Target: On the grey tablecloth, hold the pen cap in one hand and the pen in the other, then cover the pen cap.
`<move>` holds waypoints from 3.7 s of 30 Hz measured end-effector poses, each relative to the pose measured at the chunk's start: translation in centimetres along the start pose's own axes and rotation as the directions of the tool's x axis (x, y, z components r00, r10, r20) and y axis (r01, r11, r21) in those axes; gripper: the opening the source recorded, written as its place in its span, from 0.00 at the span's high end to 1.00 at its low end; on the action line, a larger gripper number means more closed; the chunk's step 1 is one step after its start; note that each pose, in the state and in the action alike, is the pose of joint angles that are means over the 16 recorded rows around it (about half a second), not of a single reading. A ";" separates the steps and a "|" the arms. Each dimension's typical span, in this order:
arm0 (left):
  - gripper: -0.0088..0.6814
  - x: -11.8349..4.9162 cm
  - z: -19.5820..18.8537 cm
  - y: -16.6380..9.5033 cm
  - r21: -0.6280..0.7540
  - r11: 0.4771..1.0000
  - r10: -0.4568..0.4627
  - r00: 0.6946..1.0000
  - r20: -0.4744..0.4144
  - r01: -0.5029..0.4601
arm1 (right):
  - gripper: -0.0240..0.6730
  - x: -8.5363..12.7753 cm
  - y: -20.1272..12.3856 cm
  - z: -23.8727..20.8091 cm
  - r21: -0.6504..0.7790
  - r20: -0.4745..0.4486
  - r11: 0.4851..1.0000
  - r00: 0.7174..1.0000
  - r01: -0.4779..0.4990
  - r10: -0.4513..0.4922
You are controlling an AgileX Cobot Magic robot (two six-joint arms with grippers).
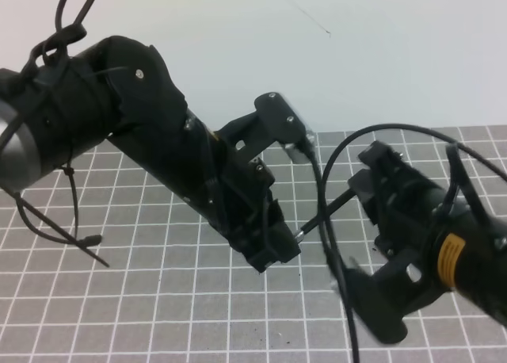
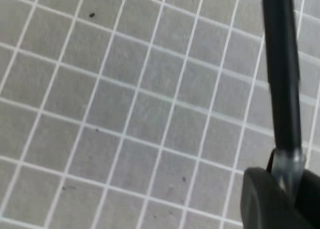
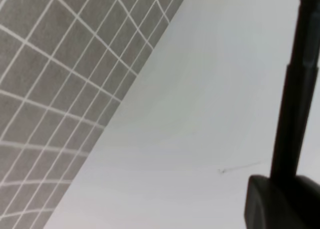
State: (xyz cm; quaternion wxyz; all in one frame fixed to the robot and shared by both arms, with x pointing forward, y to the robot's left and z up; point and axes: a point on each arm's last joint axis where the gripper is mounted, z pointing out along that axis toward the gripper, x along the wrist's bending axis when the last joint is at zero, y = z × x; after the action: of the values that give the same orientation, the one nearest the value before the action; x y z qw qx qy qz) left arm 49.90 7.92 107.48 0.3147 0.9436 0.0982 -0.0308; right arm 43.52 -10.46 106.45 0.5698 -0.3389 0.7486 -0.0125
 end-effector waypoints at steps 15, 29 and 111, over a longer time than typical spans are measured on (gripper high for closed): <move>0.91 -0.1 -0.1 0.3 0.020 0.999 -0.044 0.998 0.046 0.043 | 0.97 -0.8 3.5 -1.5 -0.114 0.038 0.992 0.998 0.045 -0.041; 0.88 0.0 -0.8 0.8 0.037 0.999 -0.020 0.999 0.040 0.018 | 0.97 -0.7 2.9 -1.6 -0.037 0.021 0.998 0.999 0.042 -0.042; 0.99 -6.1 -8.9 0.7 -0.260 0.963 -0.109 0.984 -0.143 0.069 | 0.97 8.1 -6.0 -12.2 0.016 0.027 -0.026 -0.025 -1.000 0.999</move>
State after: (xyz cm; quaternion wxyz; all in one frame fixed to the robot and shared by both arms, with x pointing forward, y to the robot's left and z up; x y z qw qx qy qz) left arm 44.04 11.67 115.71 0.4223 0.8897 0.1683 0.0419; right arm 34.95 -23.81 106.34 0.4146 0.3081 0.7627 0.3892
